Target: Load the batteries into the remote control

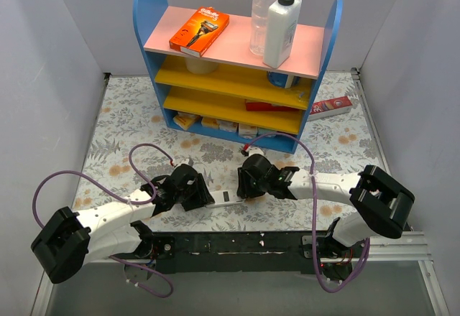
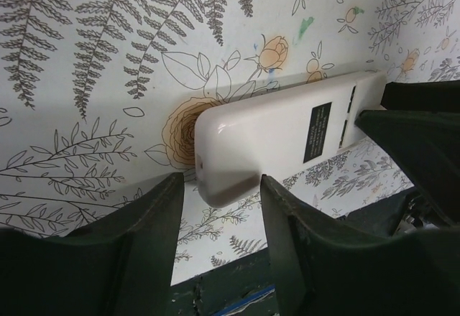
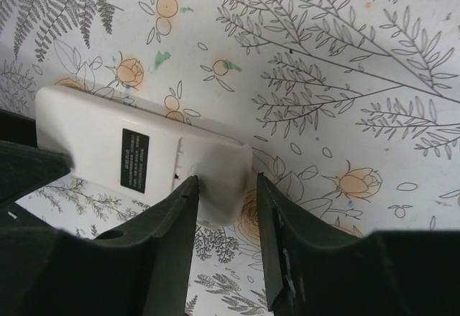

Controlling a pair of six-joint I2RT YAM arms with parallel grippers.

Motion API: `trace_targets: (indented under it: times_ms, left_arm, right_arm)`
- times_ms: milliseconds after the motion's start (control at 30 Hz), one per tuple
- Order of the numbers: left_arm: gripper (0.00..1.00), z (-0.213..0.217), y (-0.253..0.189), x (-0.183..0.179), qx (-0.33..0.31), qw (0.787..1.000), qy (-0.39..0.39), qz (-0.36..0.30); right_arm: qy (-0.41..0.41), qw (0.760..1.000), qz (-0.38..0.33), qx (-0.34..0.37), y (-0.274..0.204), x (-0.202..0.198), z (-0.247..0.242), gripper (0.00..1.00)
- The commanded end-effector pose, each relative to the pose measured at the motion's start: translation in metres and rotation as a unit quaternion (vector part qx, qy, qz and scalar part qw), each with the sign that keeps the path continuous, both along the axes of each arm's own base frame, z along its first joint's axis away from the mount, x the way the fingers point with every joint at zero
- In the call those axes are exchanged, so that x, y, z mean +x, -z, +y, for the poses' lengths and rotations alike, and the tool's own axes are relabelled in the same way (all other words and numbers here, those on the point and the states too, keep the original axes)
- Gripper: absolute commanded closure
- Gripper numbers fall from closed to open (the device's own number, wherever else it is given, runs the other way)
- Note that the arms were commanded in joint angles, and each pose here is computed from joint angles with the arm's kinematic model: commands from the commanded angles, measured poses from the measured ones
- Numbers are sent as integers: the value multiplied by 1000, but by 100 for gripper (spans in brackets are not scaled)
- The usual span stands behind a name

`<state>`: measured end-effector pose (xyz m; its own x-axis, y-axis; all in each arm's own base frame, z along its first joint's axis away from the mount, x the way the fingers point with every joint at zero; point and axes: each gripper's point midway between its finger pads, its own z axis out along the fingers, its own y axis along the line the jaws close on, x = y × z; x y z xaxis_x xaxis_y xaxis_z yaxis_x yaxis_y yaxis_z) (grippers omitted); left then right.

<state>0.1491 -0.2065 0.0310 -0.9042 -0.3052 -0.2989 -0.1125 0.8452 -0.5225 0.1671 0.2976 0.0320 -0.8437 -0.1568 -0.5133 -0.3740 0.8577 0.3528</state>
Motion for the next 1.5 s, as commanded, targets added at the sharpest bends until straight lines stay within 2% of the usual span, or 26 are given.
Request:
trace_targets:
  times_ms: [0,333,767,1033,1467]
  left_arm:
    - [56,-5,2,-6,-17,1000,6,10]
    - [67,-12,4,-13,-39,999,3,20]
    - [76,-13,4,-16,-48,999,-15,19]
    - [77,-10,6,-17,-48,998,-24,20]
    - [78,-8,6,-17,-50,998,-32,20]
  right_arm:
    - [-8,1000,9,19,-8,-5,13,56]
    - [1,1000,27,17,-7,-13,7,61]
    - [-39,993,111,-13,15,-50,-1,61]
    - [-87,986,139,-32,17,-65,-4,61]
    - [-122,975,173,-62,22,-81,-18,61]
